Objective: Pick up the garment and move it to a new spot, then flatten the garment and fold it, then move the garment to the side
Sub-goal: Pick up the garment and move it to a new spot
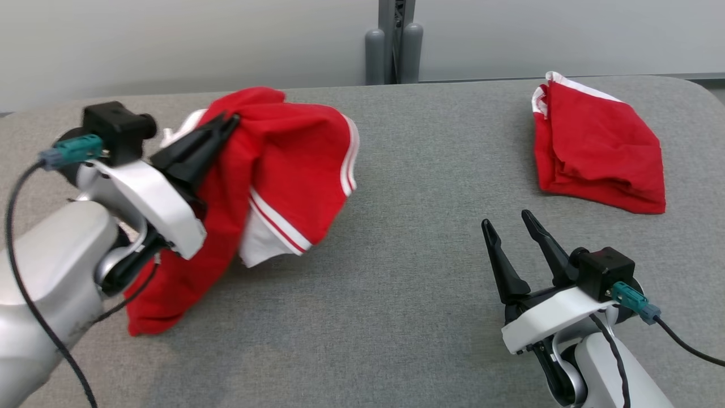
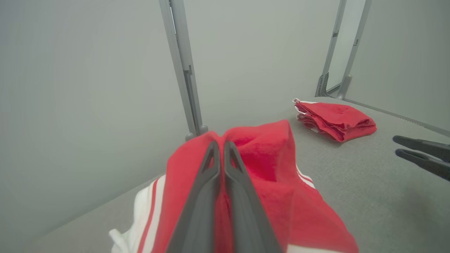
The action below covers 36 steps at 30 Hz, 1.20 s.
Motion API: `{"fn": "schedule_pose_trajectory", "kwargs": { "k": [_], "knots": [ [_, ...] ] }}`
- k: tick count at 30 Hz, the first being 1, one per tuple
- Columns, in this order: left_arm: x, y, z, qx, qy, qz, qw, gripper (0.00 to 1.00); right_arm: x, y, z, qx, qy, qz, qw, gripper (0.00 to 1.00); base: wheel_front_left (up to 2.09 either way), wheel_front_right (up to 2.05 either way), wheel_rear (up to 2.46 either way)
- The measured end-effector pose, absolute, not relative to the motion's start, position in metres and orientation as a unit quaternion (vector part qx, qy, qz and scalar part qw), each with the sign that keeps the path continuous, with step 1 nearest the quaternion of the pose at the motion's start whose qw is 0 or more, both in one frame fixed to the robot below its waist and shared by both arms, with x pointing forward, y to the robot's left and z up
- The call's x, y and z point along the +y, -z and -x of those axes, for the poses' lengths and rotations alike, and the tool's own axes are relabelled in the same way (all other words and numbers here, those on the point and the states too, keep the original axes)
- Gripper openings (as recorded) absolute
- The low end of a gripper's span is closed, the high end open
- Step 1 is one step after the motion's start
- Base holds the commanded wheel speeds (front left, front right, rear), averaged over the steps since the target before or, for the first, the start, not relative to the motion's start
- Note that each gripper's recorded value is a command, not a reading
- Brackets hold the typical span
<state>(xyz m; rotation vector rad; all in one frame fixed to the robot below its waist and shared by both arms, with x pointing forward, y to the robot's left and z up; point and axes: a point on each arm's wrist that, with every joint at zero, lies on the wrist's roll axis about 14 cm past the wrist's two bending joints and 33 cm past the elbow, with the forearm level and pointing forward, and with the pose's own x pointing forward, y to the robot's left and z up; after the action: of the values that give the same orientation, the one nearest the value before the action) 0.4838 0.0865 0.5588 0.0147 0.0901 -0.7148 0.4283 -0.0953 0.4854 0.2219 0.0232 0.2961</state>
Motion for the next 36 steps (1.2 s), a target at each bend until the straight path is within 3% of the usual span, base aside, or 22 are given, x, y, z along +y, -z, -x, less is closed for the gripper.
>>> {"fn": "schedule_pose_trajectory", "kwargs": {
  "k": [7,14,35,36],
  "knots": [
    [0.02,-0.569,-0.46,0.019,0.432,0.011,0.902,0.0,-0.111,-0.488,-0.425,0.007,-0.125,-0.111,0.986,1.0,0.0,0.0,0.0],
    [-0.018,-0.572,-0.441,0.007,0.46,0.06,0.886,0.0,-0.12,-0.488,-0.422,0.005,-0.112,-0.112,0.987,1.0,0.0,0.0,0.0],
    [0.011,-0.439,-0.4,0.158,0.365,0.09,0.913,0.0,-0.105,-0.49,-0.42,0.002,-0.133,-0.116,0.984,1.0,0.0,0.0,0.0],
    [0.01,-0.437,-0.398,0.161,0.364,0.092,0.913,0.05,-0.105,-0.49,-0.42,0.002,-0.133,-0.116,0.984,1.0,0.0,0.0,0.0]
  ]
}}
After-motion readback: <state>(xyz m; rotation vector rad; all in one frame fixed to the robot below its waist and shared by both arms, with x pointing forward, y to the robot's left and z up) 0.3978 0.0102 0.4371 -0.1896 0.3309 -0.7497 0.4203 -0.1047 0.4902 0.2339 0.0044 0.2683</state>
